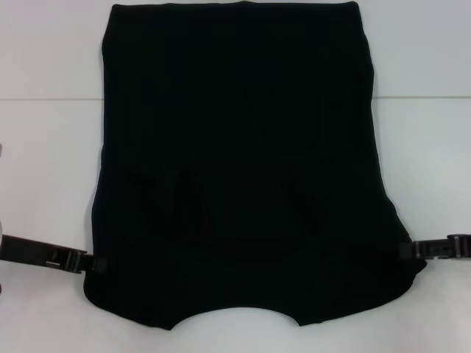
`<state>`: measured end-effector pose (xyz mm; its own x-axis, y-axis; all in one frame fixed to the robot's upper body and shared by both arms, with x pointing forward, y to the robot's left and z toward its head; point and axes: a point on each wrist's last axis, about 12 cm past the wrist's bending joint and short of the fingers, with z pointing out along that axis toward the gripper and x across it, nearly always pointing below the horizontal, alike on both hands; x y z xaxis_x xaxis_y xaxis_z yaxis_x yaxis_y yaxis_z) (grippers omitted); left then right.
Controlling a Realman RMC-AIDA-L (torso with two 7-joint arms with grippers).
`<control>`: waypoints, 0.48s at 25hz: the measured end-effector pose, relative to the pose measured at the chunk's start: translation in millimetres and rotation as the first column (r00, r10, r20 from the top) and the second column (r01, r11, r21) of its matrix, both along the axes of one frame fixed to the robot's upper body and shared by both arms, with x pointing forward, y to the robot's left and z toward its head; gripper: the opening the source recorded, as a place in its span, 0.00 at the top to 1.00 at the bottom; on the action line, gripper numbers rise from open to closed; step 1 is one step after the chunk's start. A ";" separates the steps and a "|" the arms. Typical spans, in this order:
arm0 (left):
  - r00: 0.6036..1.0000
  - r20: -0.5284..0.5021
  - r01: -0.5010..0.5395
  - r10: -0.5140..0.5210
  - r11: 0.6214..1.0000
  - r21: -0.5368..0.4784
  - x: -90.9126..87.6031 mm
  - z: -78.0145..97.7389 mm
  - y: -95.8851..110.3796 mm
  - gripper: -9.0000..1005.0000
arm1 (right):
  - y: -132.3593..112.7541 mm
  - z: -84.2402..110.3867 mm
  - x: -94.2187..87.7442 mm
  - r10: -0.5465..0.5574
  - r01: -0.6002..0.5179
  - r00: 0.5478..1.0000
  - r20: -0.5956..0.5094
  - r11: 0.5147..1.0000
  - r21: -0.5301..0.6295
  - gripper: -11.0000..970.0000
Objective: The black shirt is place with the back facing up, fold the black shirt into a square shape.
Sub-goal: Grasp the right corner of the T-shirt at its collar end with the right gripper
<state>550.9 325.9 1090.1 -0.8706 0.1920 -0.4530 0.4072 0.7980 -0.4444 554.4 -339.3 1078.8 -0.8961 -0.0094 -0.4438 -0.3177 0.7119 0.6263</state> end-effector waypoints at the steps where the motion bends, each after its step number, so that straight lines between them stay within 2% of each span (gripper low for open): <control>1: 1.000 0.001 0.000 0.000 1.000 0.000 0.3 0.2 -0.1 0.94 | 2.4 -1.1 0.5 0.007 -0.007 1.000 -0.006 1.000 -0.006 0.25; 12: 1.000 0.008 0.003 -0.003 1.000 0.003 2.8 2.0 -0.8 0.94 | 8.4 -6.0 2.7 0.015 -0.015 1.000 -0.017 0.999 -0.036 0.38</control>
<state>553.7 325.1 1092.2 -0.8664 0.1959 -0.4594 0.4130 0.7982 -0.4386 557.1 -330.8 1072.8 -0.9031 -0.0385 -0.4277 -0.3179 0.7295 0.6057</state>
